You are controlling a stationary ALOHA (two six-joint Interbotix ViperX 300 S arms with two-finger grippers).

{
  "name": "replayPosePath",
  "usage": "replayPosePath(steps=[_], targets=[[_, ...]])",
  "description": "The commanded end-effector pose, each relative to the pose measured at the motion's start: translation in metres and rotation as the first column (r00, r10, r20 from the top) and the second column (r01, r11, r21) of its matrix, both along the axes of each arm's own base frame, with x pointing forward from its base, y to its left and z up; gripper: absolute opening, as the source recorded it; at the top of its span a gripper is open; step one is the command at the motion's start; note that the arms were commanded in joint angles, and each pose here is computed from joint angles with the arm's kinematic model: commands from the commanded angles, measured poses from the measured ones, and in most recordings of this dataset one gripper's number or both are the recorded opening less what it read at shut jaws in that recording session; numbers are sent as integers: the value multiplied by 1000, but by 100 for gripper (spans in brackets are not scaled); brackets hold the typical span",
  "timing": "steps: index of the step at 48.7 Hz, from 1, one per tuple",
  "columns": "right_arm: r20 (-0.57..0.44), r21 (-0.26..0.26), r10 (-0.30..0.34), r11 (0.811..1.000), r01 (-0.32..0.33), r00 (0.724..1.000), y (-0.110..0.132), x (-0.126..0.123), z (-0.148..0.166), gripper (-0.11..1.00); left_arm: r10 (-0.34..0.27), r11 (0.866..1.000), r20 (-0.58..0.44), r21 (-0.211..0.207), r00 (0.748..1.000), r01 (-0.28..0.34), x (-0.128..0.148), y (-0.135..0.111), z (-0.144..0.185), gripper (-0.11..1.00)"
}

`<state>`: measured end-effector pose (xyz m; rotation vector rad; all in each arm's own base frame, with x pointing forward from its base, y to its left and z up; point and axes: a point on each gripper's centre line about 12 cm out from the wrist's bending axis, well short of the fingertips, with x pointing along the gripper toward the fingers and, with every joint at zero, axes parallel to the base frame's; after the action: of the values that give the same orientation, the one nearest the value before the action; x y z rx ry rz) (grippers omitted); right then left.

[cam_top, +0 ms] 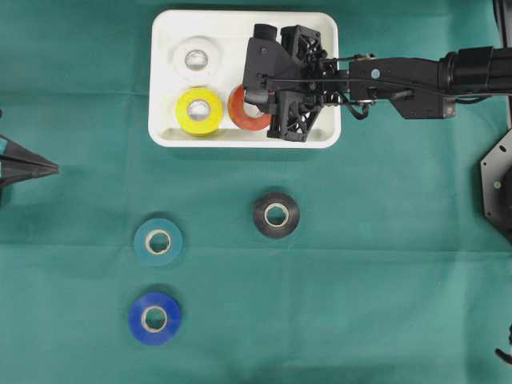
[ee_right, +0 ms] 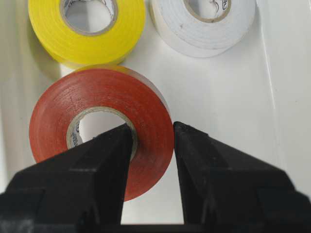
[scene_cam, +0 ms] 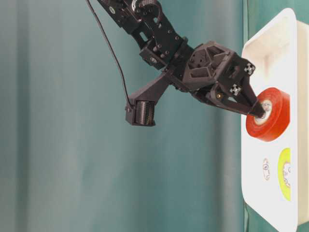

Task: Put the tape into the white case with the right arm.
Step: 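Release the orange-red tape and withdraw the right gripper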

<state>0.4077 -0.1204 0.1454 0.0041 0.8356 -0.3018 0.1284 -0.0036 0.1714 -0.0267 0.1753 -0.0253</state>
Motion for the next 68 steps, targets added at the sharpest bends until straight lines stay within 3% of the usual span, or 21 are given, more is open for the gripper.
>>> replayPosePath(steps=[1,15,20,27,39,52,68], targets=[[47,-11,3,1000,-2,999,-1,6,16,1,3,1000,8,0,1000,-3,1,0,4,0],[40,-9,4,1000,-3,999,0,5,14,3,3,1000,8,0,1000,-3,1,0,4,0],[34,-11,9,1000,-8,999,1,4,12,24,3,1000,9,-2,1000,-3,1,0,5,0],[26,-9,13,1000,-13,1000,3,1,10,63,3,1000,9,0,1000,-3,1,0,5,0],[7,-11,19,1000,-18,1000,9,-21,10,57,3,1000,9,-2,1000,-3,1,0,5,0],[15,-6,27,1000,-27,1000,24,-77,17,57,3,1000,9,-2,1000,-3,1,0,5,0],[115,-2,49,999,-49,992,45,-139,26,57,5,1000,9,0,1000,-5,1,1,5,0]])
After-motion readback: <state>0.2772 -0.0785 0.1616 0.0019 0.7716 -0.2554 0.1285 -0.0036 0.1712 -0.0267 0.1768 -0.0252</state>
